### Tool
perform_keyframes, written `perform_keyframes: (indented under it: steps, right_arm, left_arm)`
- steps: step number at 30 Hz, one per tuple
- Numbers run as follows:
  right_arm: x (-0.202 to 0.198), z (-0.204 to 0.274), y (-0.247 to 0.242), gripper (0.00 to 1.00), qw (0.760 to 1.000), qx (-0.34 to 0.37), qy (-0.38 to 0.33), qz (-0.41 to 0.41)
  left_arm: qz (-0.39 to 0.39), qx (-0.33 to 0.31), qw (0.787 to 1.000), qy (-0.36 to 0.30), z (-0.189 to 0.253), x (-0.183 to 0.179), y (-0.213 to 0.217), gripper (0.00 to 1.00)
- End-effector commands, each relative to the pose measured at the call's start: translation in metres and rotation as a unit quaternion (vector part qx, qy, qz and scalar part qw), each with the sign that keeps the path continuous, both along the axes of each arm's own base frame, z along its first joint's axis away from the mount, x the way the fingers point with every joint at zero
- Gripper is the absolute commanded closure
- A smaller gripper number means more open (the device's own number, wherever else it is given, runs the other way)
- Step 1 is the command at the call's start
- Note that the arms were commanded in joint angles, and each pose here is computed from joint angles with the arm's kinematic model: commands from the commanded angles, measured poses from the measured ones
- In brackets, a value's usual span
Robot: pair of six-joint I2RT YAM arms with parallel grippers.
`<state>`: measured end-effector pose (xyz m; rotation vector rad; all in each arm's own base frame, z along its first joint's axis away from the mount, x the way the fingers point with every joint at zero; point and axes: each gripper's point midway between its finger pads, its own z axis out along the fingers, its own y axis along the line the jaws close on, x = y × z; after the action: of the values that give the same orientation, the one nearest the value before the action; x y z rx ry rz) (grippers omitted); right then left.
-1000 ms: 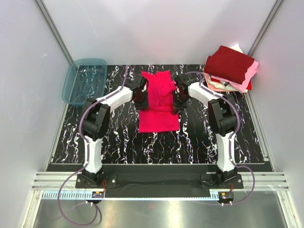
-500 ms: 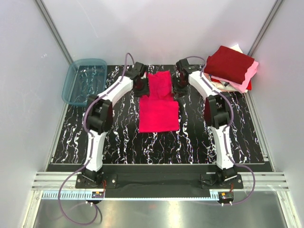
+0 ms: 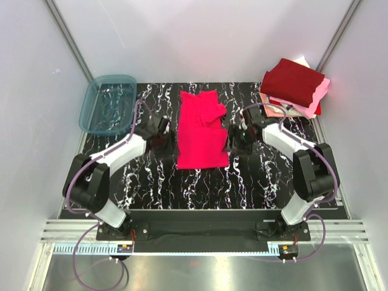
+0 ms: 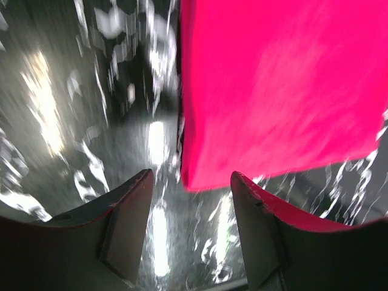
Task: Fold and stack the t-shirts
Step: Fold the tshirt
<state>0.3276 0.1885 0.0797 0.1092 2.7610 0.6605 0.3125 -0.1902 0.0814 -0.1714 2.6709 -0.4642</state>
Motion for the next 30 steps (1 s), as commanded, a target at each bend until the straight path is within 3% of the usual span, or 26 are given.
perform_keyframes:
  steps: [1, 7, 16, 25, 30]
  right_arm:
    - [-0.013, -0.001, 0.021, 0.29, 0.997, 0.075, 0.006, -0.008]
    - [-0.033, -0.03, 0.022, 0.33, 0.995, 0.093, 0.038, -0.012]
    - [-0.024, -0.04, 0.021, 0.38, 0.995, 0.084, 0.036, -0.028]
    - [-0.02, -0.043, 0.027, 0.55, 0.997, 0.058, 0.046, -0.02]
    - [-0.024, -0.047, 0.029, 0.75, 0.998, 0.04, 0.054, -0.011]
  left_arm:
    - [0.005, -0.064, 0.998, -0.025, 0.002, -0.006, -0.017, 0.41]
    - [0.012, -0.105, 0.994, -0.01, -0.027, -0.026, -0.022, 0.43]
    - [0.029, -0.125, 0.992, -0.005, -0.047, -0.027, -0.026, 0.45]
    - [0.03, -0.126, 0.992, 0.005, -0.059, -0.038, -0.032, 0.48]
    - [0.029, -0.123, 0.992, 0.011, -0.065, -0.039, -0.036, 0.55]
